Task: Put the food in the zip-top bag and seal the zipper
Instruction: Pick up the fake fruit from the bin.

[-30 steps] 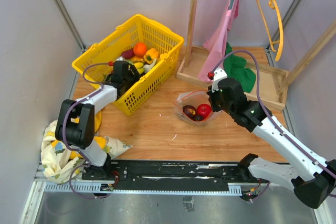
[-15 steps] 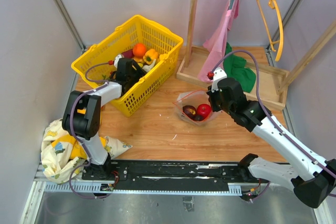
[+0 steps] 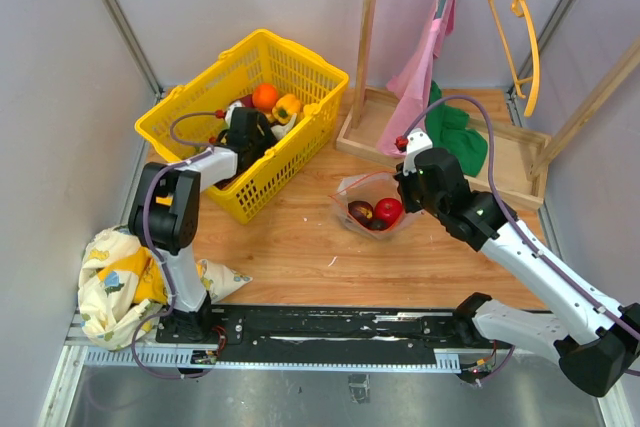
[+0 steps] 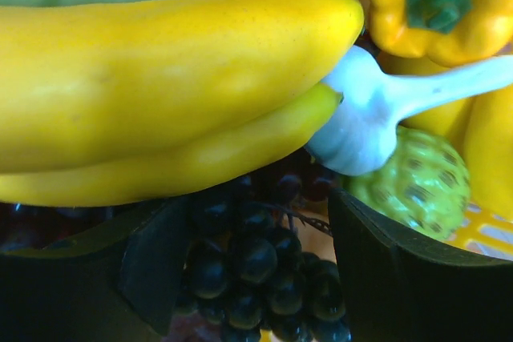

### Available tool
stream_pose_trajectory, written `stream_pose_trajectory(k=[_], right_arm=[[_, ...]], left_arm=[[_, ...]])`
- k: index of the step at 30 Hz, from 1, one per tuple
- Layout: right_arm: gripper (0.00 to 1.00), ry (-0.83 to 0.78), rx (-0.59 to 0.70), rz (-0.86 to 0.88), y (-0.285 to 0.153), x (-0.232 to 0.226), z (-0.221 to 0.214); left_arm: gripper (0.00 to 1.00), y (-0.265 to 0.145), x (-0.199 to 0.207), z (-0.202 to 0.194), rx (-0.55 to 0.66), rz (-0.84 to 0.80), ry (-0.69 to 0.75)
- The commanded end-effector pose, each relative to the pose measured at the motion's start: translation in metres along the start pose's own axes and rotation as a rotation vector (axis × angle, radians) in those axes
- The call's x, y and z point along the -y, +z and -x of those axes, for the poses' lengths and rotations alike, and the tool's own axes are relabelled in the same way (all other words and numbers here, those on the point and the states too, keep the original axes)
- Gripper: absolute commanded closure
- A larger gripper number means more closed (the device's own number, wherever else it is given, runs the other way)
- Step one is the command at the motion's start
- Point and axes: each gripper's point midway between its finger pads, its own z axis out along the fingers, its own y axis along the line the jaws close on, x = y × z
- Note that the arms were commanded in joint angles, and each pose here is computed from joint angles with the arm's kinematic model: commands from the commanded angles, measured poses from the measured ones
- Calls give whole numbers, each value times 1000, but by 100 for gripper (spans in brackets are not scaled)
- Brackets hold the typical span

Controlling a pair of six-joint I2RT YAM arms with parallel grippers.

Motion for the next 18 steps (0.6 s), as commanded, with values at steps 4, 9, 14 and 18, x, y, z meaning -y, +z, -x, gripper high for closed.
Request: stream_pose_trajectory(k=[4,9,14,18], right_arm=[[99,14,10,-13,0,5,1],[99,16,10,-10,0,5,1],[99,17,11,-10,-1,5,2],[99,21,15,-5,-3,4,3]], left_arm=[[32,21,-33,-43,-146,113,98],[53,12,-22,-29,-110,75,116],[85,-11,-4,-1,-20,5,133],[96,-26,3,15,34,-25,153]])
